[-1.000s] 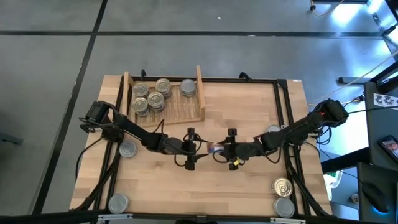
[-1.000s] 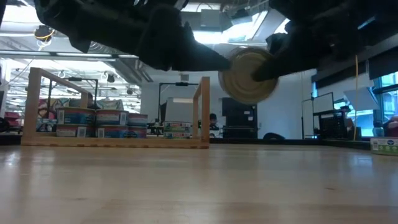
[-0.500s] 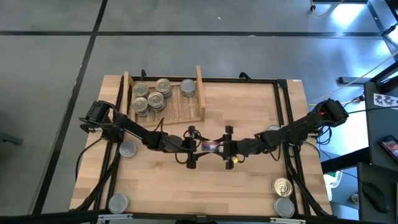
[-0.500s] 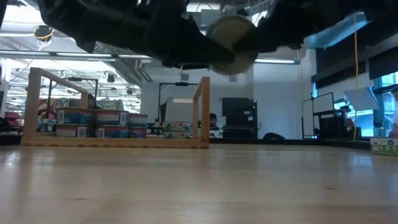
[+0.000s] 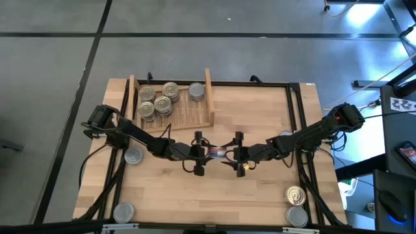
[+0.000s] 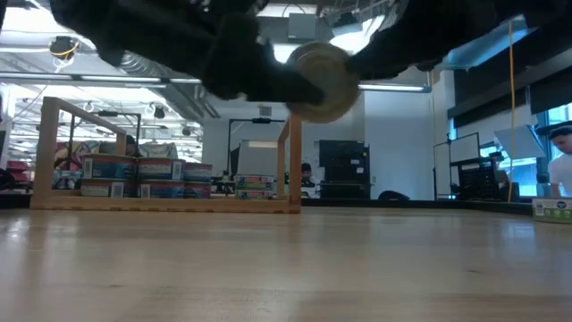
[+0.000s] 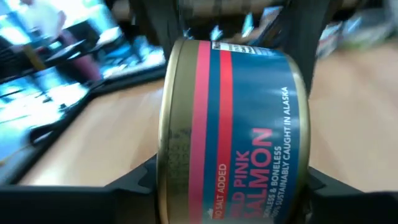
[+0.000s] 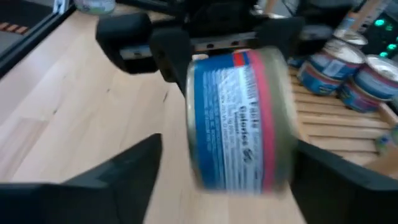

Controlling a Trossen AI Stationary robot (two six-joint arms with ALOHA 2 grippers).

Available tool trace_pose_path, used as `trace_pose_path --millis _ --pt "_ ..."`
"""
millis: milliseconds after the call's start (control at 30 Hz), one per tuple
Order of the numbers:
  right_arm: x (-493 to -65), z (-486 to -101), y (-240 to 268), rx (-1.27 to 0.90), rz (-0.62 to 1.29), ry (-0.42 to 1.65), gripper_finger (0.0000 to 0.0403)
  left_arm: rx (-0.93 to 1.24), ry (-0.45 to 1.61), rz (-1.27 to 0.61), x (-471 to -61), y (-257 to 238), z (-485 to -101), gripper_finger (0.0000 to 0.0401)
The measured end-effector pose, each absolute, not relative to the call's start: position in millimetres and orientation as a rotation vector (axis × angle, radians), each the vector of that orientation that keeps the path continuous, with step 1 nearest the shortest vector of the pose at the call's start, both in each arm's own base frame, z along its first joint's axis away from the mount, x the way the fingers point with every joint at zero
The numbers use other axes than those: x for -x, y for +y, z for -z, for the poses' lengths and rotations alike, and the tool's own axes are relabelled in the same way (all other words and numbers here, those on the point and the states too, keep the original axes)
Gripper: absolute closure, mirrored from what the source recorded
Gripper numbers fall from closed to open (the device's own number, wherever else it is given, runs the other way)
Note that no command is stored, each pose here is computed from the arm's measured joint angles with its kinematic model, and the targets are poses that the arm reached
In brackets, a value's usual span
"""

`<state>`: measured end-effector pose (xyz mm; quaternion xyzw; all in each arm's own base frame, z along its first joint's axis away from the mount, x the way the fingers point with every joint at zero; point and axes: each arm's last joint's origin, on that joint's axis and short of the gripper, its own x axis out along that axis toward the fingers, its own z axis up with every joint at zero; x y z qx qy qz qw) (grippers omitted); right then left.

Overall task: Stack canned seafood by type on shelf
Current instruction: Put the blue tuna can on the shelf

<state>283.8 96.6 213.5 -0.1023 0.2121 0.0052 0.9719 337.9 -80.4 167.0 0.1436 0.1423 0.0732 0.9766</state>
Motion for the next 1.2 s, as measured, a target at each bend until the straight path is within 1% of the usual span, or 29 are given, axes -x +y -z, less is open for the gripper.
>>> trace_pose_path --millis 67,133,200,300,433,533,833,1033,1200 --pt "-277 -222 97 0.197 0.001 0.426 0.0058 -0.34 0.352 -0.207 -329 -81 -174 0.0223" --pt "-268 -229 99 0.194 -0.003 0.429 0.0033 -0.377 0.408 -0.266 -318 -79 -187 0.0223" --pt "-262 -233 101 0.192 -0.009 0.435 0.0017 -0.392 0.465 -0.335 -305 -74 -198 0.0223" --pt "-259 -234 101 0.199 -0.008 0.452 0.0009 -0.399 0.566 -0.439 -287 -61 -207 0.0223" --pt "-262 -226 98 0.212 0.02 0.489 0.0015 -0.383 0.671 -0.573 -281 -32 -205 0.0223" --pt "-268 -217 93 0.226 0.042 0.527 0.0023 -0.391 0.724 -0.651 -288 -7 -194 0.0223" --pt "-280 -191 86 0.204 0.084 0.624 0.0047 -0.477 0.862 -0.794 -308 64 -149 0.0218" --pt "-279 -189 86 0.207 0.08 0.643 0.0058 -0.475 0.922 -0.821 -309 80 -129 0.0201" --pt "-278 -188 86 0.21 0.08 0.651 0.0066 -0.458 0.938 -0.822 -308 80 -126 0.0194"
